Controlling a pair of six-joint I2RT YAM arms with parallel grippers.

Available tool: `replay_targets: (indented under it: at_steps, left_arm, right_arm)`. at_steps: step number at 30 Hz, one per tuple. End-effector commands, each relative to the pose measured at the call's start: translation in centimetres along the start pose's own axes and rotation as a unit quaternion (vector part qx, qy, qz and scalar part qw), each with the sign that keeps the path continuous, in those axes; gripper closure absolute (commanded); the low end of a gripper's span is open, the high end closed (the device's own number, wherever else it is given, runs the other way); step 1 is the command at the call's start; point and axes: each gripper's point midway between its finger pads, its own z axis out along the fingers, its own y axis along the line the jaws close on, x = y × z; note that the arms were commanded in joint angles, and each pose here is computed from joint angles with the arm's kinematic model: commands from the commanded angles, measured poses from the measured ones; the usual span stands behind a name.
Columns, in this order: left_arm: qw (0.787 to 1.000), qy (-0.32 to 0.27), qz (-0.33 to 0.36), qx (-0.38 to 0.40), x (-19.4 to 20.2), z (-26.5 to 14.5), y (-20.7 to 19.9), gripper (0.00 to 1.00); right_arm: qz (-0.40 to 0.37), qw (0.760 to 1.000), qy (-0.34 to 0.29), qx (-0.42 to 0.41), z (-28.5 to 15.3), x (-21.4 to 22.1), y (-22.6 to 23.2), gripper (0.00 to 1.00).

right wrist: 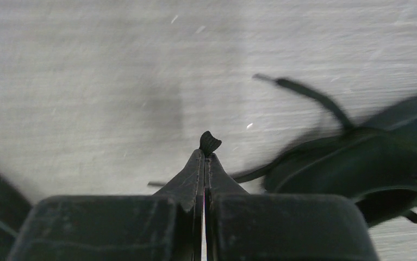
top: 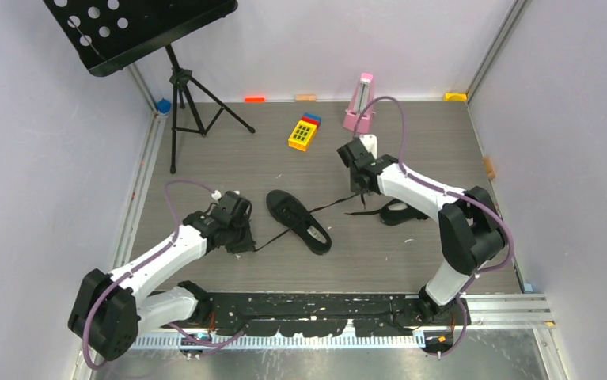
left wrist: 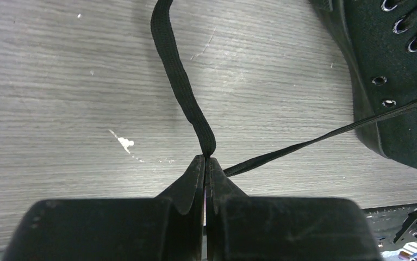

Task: Tie the shoes
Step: Adjust the shoe at the center of the board.

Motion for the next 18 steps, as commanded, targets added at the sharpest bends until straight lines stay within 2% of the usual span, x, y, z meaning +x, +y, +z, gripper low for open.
replay_targets:
  at_steps: [1, 3, 6, 12, 18]
  left_arm:
    - [0.999, -0.02, 0.04, 0.031, -2.4, 0.4, -2.6, 1.0]
    - [0.997, -0.017, 0.048, 0.054, -3.3, 1.0, -4.4, 1.0]
    - [0.995, -0.009, 0.052, 0.085, -4.2, 2.5, -6.8, 1.0]
    - [0.995, -0.015, 0.05, 0.086, -6.1, 6.1, -8.6, 1.0]
    - [0.994, -0.021, 0.06, 0.093, -8.0, 8.5, -10.2, 1.0]
  right_arm:
    - [-0.039, 0.993, 0.023, -0.107, -1.4, 3.2, 4.9, 1.0]
    - [-0.061, 0.989, 0.034, -0.127, -2.1, 5.0, 6.1, 1.0]
    - [-0.089, 0.985, 0.049, -0.14, -3.1, 7.6, 6.7, 0.92]
    - [-0.08, 0.971, 0.053, -0.217, -6.7, 9.3, 6.6, 0.52]
    - [-0.069, 0.953, 0.041, -0.291, -9.5, 8.3, 8.2, 0.39]
